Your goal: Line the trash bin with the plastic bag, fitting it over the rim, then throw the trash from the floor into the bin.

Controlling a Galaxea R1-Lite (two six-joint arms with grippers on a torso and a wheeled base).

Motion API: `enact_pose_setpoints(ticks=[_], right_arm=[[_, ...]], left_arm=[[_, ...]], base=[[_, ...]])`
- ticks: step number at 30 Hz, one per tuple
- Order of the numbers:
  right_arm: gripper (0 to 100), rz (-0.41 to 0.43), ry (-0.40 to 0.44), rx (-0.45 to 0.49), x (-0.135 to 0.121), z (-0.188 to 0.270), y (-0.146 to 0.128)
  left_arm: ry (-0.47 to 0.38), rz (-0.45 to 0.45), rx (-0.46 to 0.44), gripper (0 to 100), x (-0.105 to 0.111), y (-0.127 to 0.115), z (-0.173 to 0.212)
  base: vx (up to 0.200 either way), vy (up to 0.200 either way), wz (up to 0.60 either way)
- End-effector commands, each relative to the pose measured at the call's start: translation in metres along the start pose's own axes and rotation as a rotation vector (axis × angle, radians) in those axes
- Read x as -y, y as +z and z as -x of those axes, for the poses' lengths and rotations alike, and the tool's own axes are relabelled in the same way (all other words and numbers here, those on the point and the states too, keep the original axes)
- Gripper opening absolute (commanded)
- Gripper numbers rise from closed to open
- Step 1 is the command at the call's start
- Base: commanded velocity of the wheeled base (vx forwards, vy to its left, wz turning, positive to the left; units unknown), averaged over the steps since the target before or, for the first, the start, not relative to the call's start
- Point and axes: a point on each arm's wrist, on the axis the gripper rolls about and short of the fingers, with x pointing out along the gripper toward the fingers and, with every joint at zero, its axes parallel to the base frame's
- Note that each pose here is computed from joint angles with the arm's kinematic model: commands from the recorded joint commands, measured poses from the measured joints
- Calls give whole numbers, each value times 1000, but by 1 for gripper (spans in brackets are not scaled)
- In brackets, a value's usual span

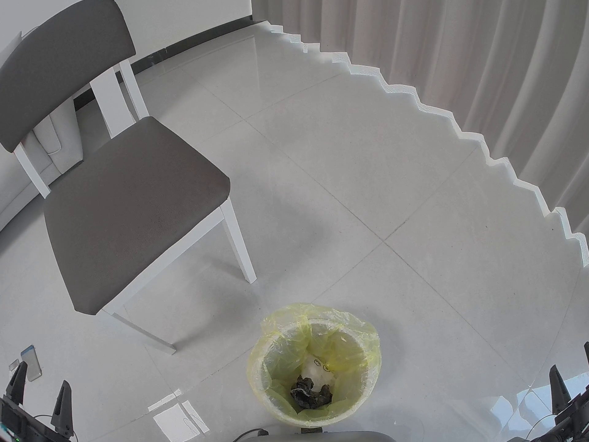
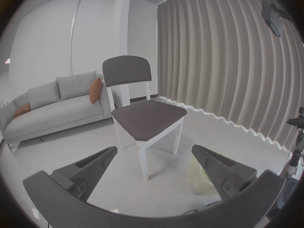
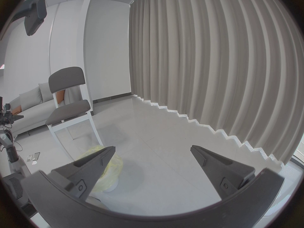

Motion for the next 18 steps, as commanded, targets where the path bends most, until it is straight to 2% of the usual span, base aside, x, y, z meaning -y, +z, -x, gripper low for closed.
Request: enact_pose_setpoints(ticks=[1,18], right_arm=[[100,5,0,-2,0,0,-5],[100,-8,-4,-2,0,0,-5]], left_arm=[[3,1,-3,100,0,-4,0],[4,4,-4,100,0,-5,0]], base=[[0,0,0],[0,0,0]])
